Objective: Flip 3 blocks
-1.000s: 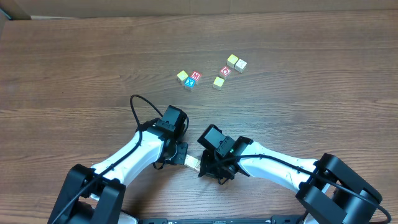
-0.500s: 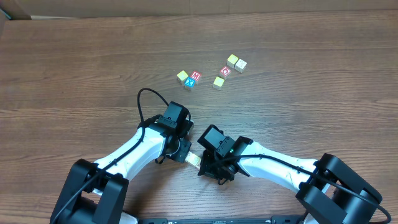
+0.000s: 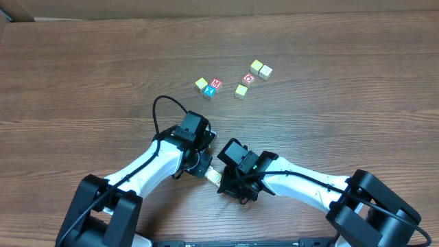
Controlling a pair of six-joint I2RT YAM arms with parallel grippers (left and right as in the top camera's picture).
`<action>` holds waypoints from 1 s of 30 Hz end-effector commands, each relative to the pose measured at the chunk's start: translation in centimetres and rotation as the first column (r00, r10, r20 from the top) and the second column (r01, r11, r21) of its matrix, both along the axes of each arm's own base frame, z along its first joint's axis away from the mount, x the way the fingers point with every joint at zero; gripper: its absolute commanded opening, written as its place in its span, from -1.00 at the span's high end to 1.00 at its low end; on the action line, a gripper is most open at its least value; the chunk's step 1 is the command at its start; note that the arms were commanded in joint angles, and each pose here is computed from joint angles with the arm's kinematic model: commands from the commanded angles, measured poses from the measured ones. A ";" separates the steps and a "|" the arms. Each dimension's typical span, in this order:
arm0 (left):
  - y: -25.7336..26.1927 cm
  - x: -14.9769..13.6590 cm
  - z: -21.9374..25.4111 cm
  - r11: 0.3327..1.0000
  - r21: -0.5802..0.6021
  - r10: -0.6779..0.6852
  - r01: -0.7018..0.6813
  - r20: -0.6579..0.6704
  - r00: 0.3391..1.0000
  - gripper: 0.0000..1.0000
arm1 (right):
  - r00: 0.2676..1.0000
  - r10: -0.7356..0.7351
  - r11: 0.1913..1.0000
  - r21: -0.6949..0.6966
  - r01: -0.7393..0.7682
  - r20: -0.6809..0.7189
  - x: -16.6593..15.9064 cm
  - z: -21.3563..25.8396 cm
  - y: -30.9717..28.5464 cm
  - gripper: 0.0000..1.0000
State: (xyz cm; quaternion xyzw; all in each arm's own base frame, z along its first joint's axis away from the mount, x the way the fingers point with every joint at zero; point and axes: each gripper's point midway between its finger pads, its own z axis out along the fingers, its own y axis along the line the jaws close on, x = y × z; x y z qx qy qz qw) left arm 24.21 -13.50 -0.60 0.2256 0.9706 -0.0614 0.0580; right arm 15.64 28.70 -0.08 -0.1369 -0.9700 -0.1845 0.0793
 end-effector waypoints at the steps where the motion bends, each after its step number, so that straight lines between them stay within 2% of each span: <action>1: 0.8 -2.5 -2.9 0.999 0.041 -0.031 0.035 -0.099 0.995 0.92 | 1.000 -0.020 1.000 0.010 0.020 -0.011 0.0 0.3 0.8 0.92; 30: 0.5 -1.5 -2.9 0.994 0.032 -0.101 0.103 -0.050 0.994 0.91 | 0.991 -0.119 0.993 -0.032 0.118 -0.055 -0.2 0.1 0.2 0.92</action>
